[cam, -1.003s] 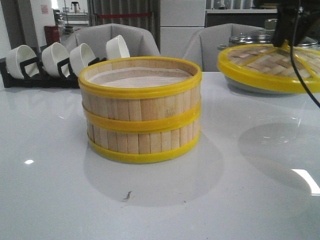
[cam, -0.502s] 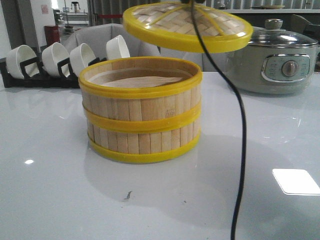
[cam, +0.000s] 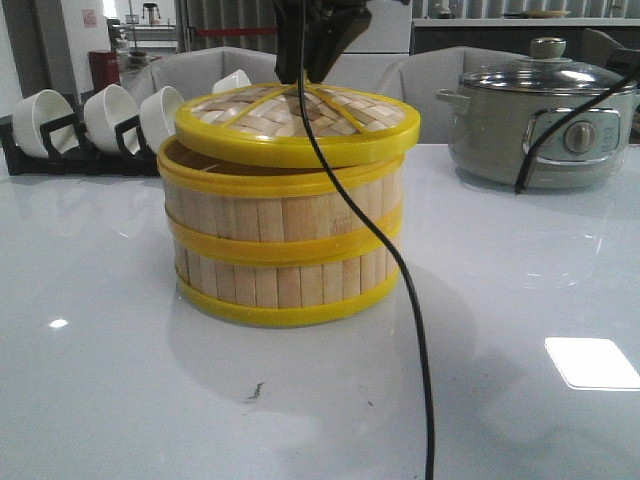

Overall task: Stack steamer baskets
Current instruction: 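Lower the lid onto the top basket and open the right gripper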

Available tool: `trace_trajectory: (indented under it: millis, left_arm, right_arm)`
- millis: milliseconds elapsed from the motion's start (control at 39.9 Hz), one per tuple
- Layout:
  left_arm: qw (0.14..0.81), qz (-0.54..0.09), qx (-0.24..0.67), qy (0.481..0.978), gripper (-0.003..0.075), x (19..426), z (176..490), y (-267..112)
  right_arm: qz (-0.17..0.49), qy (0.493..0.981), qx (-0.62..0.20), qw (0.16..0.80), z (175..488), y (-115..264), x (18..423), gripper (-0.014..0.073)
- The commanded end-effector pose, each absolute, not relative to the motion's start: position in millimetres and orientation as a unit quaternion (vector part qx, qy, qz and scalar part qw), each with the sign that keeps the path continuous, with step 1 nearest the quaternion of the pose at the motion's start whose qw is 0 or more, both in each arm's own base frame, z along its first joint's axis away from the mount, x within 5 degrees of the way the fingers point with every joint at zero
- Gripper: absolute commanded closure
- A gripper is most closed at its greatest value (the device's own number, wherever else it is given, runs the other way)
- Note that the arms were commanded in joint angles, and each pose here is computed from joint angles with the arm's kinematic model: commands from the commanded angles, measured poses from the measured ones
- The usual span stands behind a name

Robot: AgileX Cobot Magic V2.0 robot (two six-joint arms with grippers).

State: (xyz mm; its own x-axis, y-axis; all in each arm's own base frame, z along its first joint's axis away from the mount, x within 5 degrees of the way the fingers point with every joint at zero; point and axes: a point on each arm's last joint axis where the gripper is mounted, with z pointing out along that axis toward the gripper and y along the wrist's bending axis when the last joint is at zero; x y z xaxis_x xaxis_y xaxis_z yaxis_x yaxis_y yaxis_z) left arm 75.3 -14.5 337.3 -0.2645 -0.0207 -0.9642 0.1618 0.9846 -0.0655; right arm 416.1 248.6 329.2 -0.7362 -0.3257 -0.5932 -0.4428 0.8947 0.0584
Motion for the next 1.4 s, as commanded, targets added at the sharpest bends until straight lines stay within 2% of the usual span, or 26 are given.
trace_trajectory:
  millis: [0,451,1229,1304,1379]
  left_arm:
    - [0.644,-0.082,0.039,0.759,0.0629,76.5,352.8,-14.5]
    - [0.644,-0.082,0.039,0.759,0.0629,76.5,352.8,-14.5]
    - [0.644,-0.082,0.039,0.759,0.0629,76.5,352.8,-14.5]
    - [0.644,-0.082,0.039,0.759,0.0629,76.5,352.8,-14.5]
    - [0.644,-0.082,0.039,0.759,0.0629,76.5,352.8,-14.5]
  right_arm:
    - [0.119,0.898,-0.207,0.37,374.2,243.2,407.1,0.057]
    - [0.146,0.898,-0.215,0.356,373.2,255.6,399.1,0.057]
    - [0.132,0.904,-0.218,0.343,358.1,258.9,405.4,0.0568]
    - [0.132,0.903,-0.218,0.345,358.4,259.1,405.6,0.0549]
    - [0.132,0.903,-0.218,0.346,358.4,259.1,405.7,0.0489]
